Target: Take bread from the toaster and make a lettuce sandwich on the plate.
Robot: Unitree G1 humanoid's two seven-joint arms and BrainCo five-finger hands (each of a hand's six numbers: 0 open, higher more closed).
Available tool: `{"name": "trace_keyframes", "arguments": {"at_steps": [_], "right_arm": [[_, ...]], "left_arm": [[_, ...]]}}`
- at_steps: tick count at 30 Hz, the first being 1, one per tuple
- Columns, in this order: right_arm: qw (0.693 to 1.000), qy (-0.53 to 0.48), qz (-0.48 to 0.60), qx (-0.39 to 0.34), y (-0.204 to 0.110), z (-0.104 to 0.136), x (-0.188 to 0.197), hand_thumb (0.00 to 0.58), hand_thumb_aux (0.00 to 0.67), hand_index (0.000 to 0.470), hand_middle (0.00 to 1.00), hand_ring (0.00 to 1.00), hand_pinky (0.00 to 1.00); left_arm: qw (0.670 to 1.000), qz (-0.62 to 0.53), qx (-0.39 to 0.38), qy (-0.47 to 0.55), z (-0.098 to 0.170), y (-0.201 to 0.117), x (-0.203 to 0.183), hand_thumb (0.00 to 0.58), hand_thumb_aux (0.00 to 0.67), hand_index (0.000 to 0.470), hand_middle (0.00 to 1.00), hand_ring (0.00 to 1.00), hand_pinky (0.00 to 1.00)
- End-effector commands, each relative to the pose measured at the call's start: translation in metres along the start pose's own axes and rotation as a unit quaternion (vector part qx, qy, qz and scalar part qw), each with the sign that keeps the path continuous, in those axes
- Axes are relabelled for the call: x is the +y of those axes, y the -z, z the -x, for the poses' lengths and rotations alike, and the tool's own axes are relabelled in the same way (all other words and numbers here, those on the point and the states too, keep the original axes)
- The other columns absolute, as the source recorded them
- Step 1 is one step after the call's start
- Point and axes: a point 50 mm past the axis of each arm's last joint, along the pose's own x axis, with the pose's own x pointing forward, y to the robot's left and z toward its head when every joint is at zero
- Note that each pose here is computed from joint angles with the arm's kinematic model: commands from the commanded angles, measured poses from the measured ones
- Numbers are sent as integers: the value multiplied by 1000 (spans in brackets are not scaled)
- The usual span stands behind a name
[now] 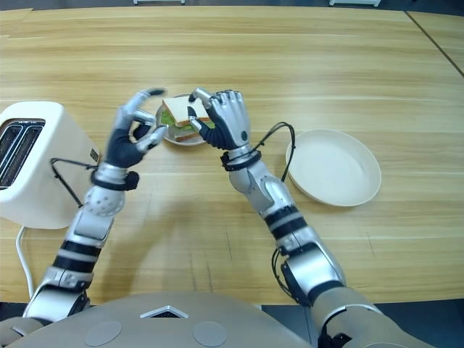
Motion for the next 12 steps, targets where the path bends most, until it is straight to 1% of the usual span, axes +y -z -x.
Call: {"name": "trace_keyframes", "arguments": {"at_steps": [1,2,3,4,12], "right_arm": [[990,44,-120,58,-9,6,-23,0,0,0,0,0,0],[987,42,-138,69,-10,11,-23,0,0,0,0,0,0],[984,44,-154,76,-12,15,-23,0,0,0,0,0,0],[982,51,-162,79,-13,18,-24,0,0,0,0,0,0],[979,63,-179,80,-21,21,-25,0,0,0,0,0,0]], "left_arm": [[996,44,6,-78,11,-19,30,0,0,0,863,863,863],[995,48,21,-90,13,-17,33,0,0,0,600,600,600],[994,50,29,-94,14,-16,34,0,0,0,31,31,31],[994,47,33,-94,16,-15,35,0,0,0,0,0,0],[992,35,71,-97,20,-4,33,0,0,0,0,0,0]]}}
